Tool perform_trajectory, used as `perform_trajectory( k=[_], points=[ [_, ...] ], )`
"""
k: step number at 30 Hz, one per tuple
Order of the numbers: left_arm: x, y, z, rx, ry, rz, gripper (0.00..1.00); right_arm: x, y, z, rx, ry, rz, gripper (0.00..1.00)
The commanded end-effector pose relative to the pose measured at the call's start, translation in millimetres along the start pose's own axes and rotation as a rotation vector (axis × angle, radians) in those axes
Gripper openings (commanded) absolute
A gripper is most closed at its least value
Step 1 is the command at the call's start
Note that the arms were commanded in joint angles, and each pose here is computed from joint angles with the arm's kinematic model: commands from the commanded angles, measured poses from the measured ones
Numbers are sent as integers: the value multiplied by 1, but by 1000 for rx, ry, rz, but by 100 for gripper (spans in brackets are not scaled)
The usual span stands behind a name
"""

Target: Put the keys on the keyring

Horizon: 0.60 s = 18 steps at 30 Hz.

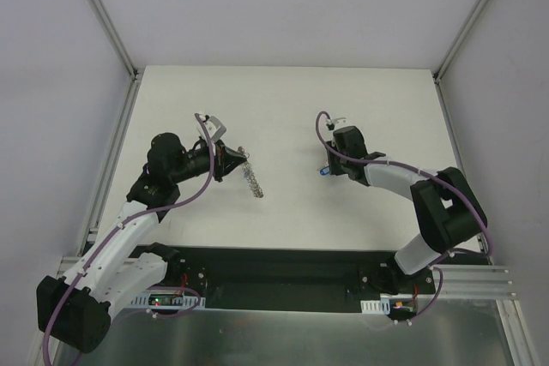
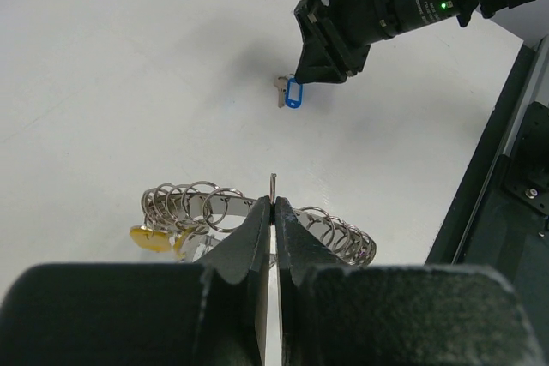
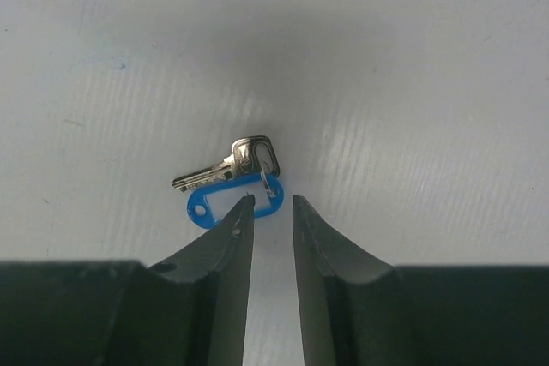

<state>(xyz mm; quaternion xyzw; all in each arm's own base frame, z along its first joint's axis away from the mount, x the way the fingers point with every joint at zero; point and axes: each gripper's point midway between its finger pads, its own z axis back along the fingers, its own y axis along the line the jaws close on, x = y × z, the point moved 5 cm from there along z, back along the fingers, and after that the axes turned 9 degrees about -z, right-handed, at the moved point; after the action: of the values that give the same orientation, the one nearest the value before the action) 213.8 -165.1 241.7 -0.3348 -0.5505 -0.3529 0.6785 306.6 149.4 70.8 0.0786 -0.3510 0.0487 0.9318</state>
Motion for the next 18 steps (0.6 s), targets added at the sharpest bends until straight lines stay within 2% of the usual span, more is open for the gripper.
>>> perform_trajectory(
  k=[1, 5, 8, 18],
  points=[
    [15, 2, 2, 17, -51, -56, 0, 24, 5, -4, 11, -66, 7, 27],
    [15, 3, 1, 14, -49, -55, 0, 27, 5, -8, 13, -59, 25, 26],
    [16, 3, 1, 12, -48, -54, 0, 27, 5, -12, 18, -44, 31, 22],
    [16, 3, 0, 13, -45, -57, 0, 21, 5, -14, 28, -12, 43, 21]
  ],
)
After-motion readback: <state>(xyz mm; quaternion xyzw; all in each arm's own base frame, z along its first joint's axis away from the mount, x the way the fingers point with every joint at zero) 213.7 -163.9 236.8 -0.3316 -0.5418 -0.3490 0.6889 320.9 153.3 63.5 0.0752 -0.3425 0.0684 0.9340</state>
